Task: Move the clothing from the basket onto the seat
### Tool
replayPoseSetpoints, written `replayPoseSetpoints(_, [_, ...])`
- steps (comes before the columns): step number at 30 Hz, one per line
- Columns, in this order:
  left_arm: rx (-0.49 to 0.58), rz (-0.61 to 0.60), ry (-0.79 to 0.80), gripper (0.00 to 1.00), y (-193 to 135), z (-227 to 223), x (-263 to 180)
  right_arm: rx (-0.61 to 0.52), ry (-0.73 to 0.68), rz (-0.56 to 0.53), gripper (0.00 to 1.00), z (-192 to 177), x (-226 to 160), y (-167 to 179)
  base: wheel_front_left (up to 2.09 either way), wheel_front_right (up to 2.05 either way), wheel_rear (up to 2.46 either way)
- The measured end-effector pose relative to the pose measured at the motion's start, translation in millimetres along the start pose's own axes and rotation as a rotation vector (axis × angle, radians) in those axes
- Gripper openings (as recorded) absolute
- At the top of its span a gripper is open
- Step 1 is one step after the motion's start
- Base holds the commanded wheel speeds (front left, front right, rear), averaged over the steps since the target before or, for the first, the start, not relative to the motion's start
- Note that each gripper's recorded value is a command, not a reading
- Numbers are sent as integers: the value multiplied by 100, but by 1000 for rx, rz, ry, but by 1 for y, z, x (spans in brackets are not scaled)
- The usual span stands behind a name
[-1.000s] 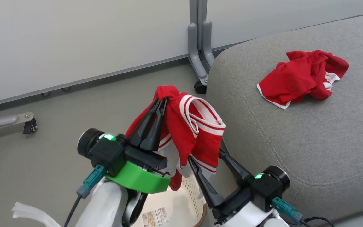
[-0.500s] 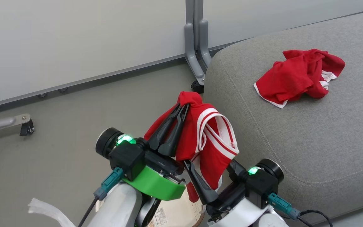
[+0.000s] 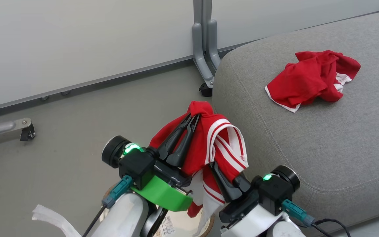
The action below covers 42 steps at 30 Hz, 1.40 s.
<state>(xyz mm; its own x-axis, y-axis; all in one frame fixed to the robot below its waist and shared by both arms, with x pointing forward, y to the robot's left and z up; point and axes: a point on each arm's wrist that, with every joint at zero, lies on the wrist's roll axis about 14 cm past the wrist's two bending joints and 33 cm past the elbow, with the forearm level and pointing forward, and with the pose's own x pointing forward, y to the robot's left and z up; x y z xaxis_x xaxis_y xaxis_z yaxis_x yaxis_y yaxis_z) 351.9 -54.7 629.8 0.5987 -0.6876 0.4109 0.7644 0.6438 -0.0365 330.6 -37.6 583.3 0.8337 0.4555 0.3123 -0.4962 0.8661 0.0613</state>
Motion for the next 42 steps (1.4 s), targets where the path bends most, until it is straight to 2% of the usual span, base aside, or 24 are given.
replayPoseSetpoints(5, [2,15,15,0,5,-4,-3,-5,-2,-3,0,0,1,-1,0,0,0])
replayPoseSetpoints(6, [2,18,25,22,6,-7,-4,-6,-1,-4,0,0,0,-2,0,0,0])
replayPoseSetpoints(7, [3,13,39,51,4,-11,-6,-7,-1,-5,0,0,0,-2,0,0,0])
replayPoseSetpoints(8, [2,9,56,100,3,-16,-8,-8,-2,-6,0,0,0,-3,0,0,0])
replayPoseSetpoints(29, [3,25,81,100,10,-24,-9,-32,-3,-33,0,2,-2,-12,0,0,0])
replayPoseSetpoints(42, [-16,-28,107,100,-1,-37,-2,-95,-51,-103,0,22,-10,-33,0,0,0])
